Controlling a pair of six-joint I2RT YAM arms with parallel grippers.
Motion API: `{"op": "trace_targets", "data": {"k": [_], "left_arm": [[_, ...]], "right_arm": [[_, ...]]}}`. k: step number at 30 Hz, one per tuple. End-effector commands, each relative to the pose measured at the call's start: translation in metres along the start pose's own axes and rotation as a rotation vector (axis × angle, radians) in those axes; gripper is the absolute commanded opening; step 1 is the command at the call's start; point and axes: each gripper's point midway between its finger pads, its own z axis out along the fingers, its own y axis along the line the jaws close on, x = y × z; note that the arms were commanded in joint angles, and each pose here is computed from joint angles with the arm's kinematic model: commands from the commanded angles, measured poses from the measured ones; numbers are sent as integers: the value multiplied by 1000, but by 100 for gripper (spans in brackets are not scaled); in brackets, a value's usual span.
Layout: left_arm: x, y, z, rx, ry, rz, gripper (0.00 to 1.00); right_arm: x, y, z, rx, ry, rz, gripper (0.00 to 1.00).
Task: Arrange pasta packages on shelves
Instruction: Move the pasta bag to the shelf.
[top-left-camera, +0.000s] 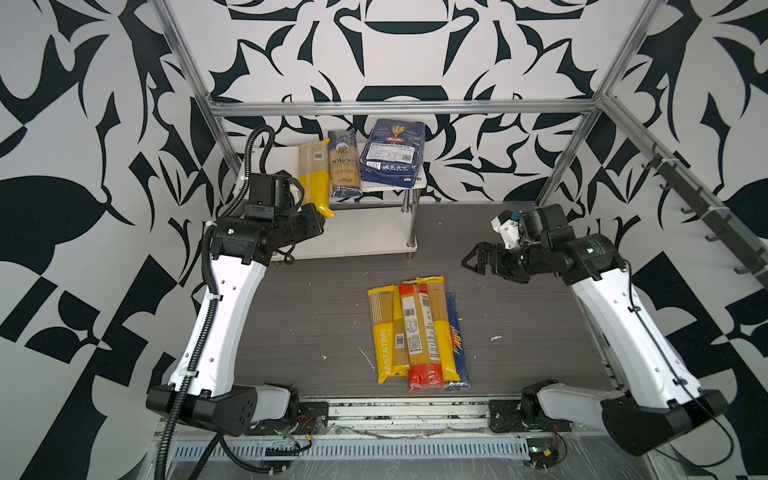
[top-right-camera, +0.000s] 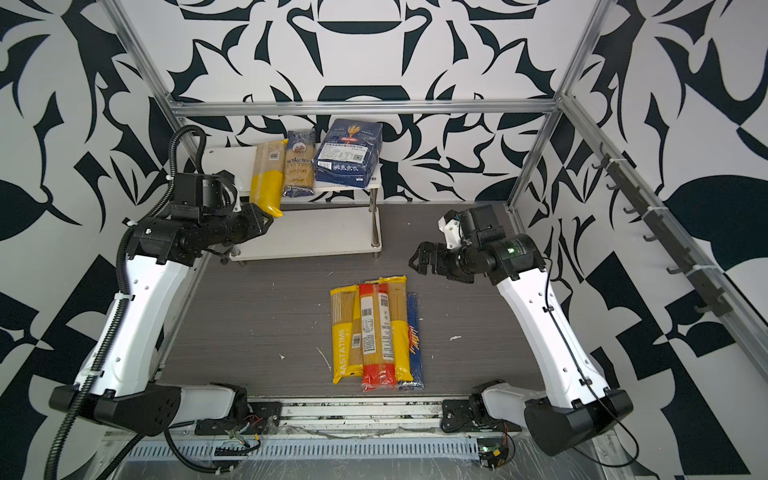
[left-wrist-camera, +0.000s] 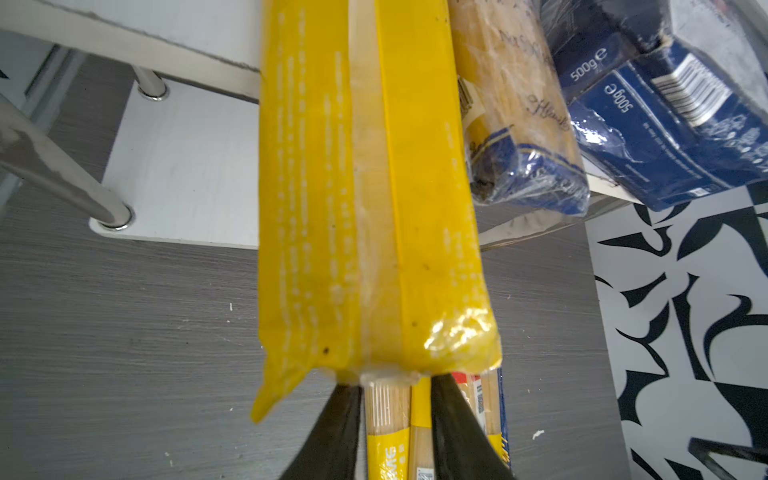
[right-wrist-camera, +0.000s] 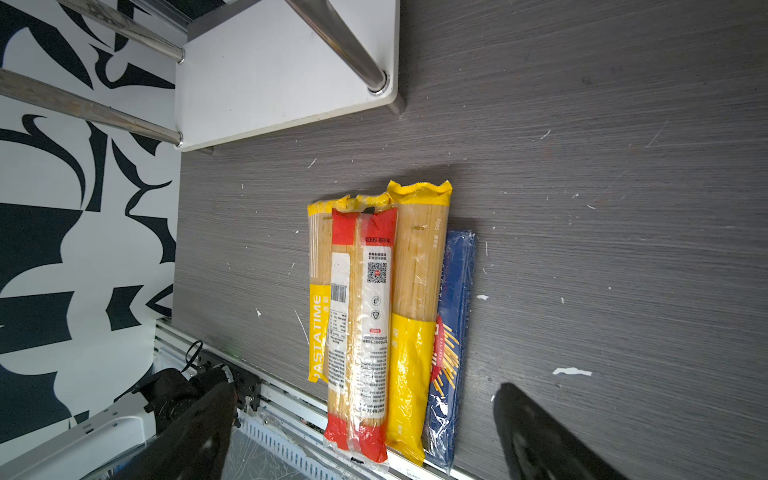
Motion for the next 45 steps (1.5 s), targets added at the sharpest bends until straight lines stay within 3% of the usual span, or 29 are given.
{"op": "trace_targets", "data": {"k": [1,19,28,32,36,40,45], "left_arm": [[-18,5,-6,-49,-56,68,31],[-52,12,18,-69,-58,111,33],[-53,-3,11,-3,-44,84,66],[-39,-8,-7,16,-43,76,76],[-16,-5,-22,5,-76,66,96],[9,-6,-36,38,-76,16,97],[58,-24,-25,39,-1,-19,100]], "right_arm": [[1,-3,-5,23,-15,-14,100],[-14,-5,2,41,-35,-5,100],[-15,-5,4,35,-35,3,100],[-10,-5,3,31,-22,-1,100],[-1,-10,6,44,13,-3,100],[4,-11,6,40,19,-4,100],[12,-9,1,21,27,-6,100]]}}
